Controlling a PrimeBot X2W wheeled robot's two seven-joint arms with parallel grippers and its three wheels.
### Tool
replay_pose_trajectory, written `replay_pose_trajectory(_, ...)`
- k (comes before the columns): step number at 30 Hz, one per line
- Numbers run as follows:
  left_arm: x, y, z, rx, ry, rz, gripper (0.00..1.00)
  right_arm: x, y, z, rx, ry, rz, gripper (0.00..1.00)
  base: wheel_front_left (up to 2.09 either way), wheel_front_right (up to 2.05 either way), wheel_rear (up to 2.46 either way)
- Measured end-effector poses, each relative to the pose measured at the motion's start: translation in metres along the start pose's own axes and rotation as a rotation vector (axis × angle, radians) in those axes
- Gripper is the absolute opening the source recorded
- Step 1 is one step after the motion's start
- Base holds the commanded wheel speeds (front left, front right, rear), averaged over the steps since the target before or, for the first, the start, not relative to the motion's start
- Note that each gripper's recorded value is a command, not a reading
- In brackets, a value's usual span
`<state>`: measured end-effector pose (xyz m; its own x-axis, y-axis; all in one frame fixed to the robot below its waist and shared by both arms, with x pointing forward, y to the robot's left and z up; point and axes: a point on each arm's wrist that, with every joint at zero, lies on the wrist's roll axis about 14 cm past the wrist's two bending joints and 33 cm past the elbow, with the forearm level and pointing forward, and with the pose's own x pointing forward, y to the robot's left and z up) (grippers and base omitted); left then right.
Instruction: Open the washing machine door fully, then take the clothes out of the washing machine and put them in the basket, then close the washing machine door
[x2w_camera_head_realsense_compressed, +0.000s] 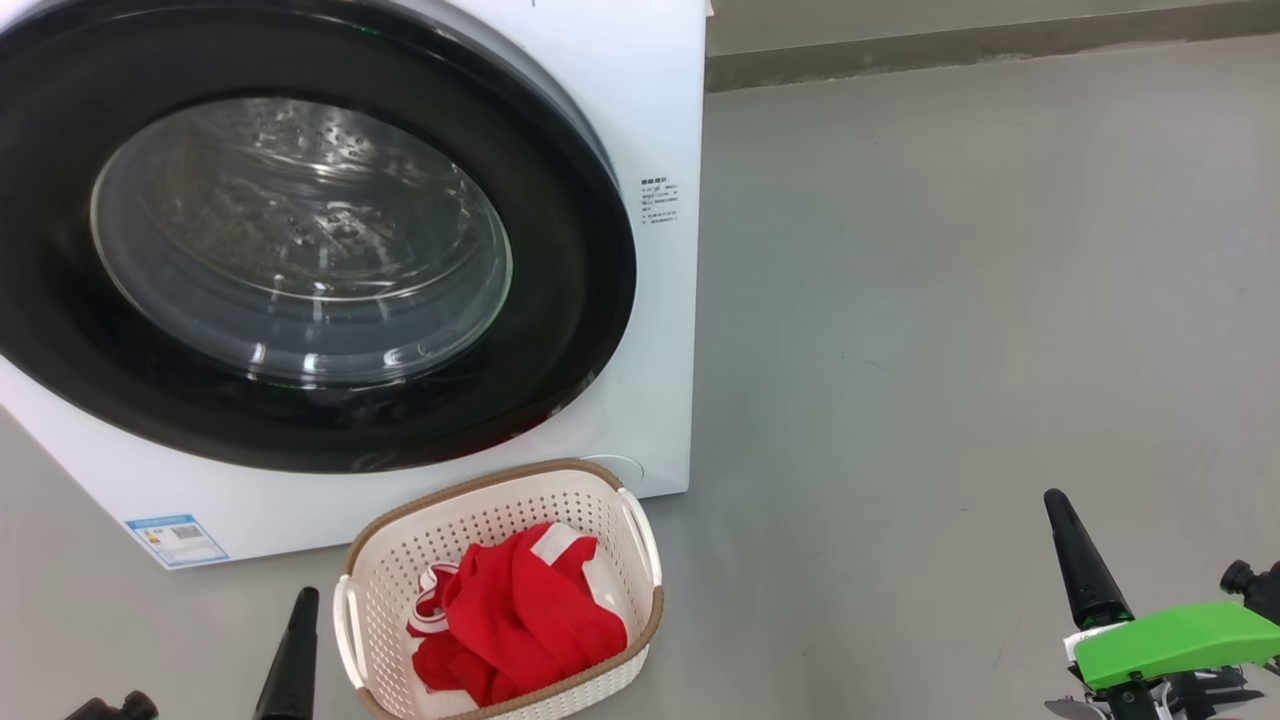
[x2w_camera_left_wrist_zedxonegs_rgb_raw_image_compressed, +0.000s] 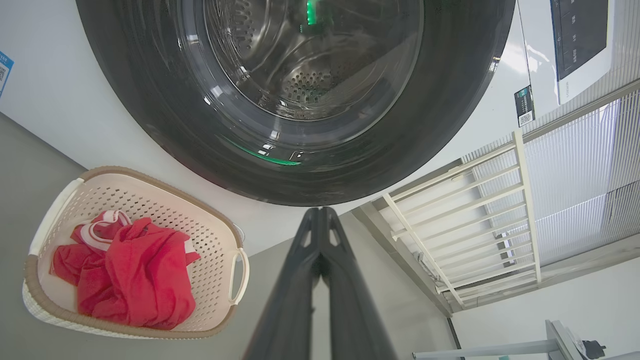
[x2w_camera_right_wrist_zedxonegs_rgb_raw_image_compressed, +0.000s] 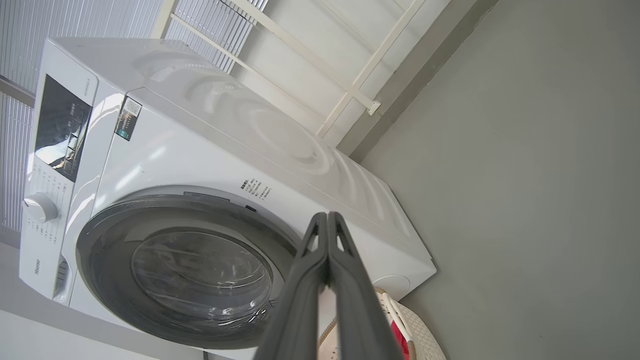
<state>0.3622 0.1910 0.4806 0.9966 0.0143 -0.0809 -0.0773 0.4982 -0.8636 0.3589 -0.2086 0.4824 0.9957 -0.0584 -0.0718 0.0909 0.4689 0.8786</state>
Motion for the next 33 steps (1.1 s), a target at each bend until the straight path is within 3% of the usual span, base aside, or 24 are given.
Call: replay_pose_trajectory(33, 0.011, -0.002, -0.001, -0.364, 0.030, -0.003, 0.00, 0.012, 0.000, 0.000, 0.337, 0.018, -0.004, 0.00, 0.00, 0.00, 0.00)
